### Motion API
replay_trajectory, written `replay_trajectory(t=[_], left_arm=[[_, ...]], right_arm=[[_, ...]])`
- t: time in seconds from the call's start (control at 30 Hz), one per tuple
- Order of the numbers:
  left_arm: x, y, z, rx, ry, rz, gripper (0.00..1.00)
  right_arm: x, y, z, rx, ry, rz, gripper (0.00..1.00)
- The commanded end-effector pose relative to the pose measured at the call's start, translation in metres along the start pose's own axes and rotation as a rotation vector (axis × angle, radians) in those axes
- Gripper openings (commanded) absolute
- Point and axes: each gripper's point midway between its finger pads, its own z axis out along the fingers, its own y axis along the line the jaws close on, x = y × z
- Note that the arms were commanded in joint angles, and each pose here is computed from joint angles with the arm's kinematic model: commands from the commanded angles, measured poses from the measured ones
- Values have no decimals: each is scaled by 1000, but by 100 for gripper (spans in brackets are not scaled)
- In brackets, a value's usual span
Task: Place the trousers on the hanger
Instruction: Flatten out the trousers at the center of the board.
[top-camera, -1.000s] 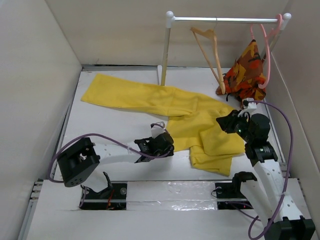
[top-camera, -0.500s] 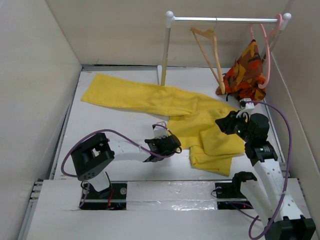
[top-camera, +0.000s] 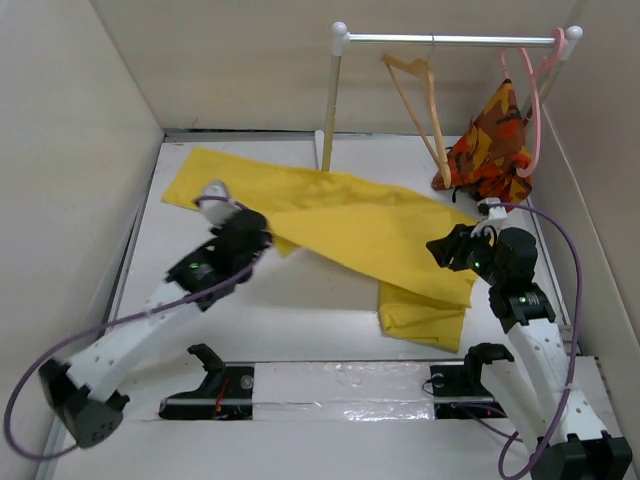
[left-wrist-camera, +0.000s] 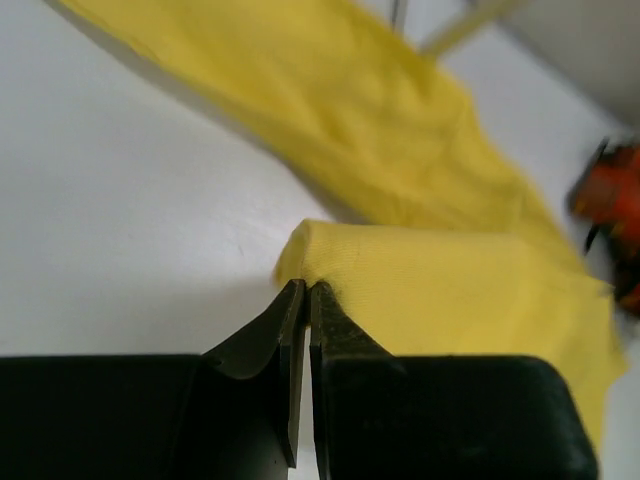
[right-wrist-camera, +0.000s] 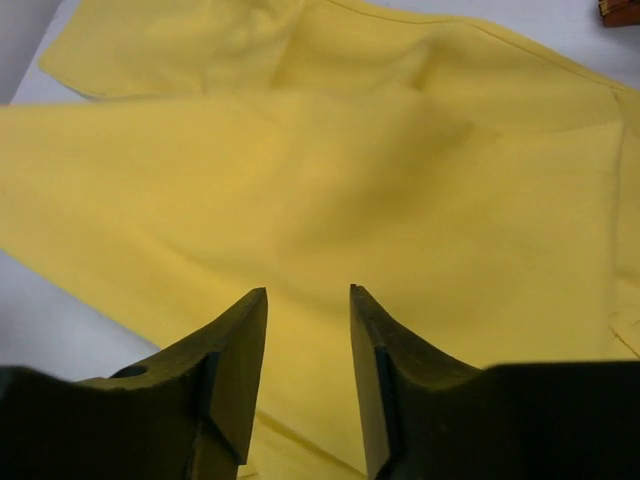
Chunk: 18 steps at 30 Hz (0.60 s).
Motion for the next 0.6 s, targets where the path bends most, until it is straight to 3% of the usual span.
replay_trajectory(t=[0.0, 0.07, 0.2, 0.37, 0.57], left_arm=[[-102, 68, -35, -137, -227, -3, 0], [-135, 89, -52, -162, -296, 11, 0], [-195, 144, -79, -389, -418, 17, 0], [-246, 161, -110, -552, -583, 20, 0], [-255, 176, -96, -770, -595, 18, 0]], right_arm=[[-4, 5, -1, -21, -27, -24, 47], [0, 10, 1, -42, -19, -25, 52], [4, 11, 4, -47, -5, -26, 56], [16, 18, 8, -76, 7, -26, 59], [32, 23, 12, -117, 47, -15, 59]])
